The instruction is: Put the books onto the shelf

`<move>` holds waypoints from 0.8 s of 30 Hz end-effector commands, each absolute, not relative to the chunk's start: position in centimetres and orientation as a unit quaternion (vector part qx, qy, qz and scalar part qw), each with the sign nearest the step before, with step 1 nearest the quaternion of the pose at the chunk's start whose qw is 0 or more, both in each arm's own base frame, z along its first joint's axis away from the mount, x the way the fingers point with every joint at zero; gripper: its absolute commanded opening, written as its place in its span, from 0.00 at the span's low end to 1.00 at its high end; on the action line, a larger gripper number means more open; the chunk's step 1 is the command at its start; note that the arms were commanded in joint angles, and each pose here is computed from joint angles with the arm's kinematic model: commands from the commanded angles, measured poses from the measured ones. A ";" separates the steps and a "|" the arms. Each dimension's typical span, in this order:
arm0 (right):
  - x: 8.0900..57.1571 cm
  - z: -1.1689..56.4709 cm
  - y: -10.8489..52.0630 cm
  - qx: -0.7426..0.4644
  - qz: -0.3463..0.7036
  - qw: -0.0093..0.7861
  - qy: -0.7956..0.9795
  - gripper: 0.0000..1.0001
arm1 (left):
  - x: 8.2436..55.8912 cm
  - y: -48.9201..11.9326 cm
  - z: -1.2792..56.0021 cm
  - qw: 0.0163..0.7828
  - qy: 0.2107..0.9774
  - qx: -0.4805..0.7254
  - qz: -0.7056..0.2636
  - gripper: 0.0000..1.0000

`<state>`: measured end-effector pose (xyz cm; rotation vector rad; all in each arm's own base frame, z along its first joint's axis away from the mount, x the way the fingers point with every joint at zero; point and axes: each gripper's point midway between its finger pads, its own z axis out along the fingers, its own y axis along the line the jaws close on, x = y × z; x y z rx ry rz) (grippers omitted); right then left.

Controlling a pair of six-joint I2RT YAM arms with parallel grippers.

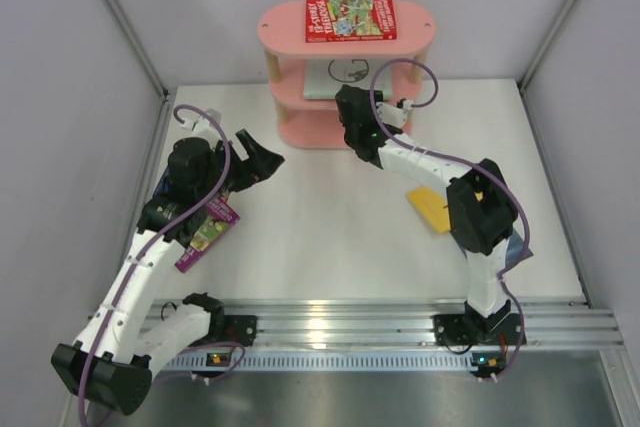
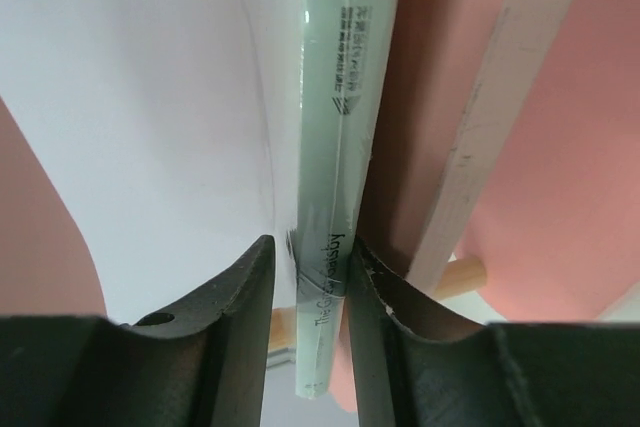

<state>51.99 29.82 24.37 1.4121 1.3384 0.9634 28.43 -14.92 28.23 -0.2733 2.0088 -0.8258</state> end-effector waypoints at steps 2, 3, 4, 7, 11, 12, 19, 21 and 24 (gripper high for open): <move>51.8 29.6 30.0 0.581 0.439 0.452 0.515 0.35 | 28.3 -14.7 30.3 0.482 0.798 -0.107 -0.345 0.89; 51.6 29.0 29.9 0.582 0.428 0.450 0.525 0.35 | 28.2 -14.6 30.2 0.482 0.798 -0.109 -0.344 0.89; 51.6 28.7 29.8 0.583 0.423 0.449 0.529 0.36 | 28.2 -14.7 30.2 0.482 0.799 -0.108 -0.344 0.89; 51.4 28.5 30.0 0.582 0.420 0.442 0.538 0.36 | 28.2 -14.6 30.3 0.483 0.799 -0.106 -0.342 0.89; 51.4 28.5 29.7 0.582 0.417 0.443 0.540 0.31 | 28.2 -14.5 30.3 0.486 0.799 -0.107 -0.339 0.89; 51.5 28.4 29.6 0.582 0.416 0.442 0.541 0.30 | 28.3 -14.5 30.2 0.486 0.799 -0.107 -0.337 0.89; 52.0 28.1 29.3 0.592 0.426 0.437 0.527 0.15 | 28.5 -14.5 30.2 0.485 0.800 -0.106 -0.338 0.89; 52.2 28.1 29.1 0.596 0.427 0.438 0.520 0.09 | 28.5 -14.5 30.3 0.486 0.800 -0.105 -0.335 0.89; 52.6 28.1 28.9 0.600 0.428 0.443 0.511 0.00 | 28.7 -14.4 30.3 0.487 0.801 -0.106 -0.331 0.89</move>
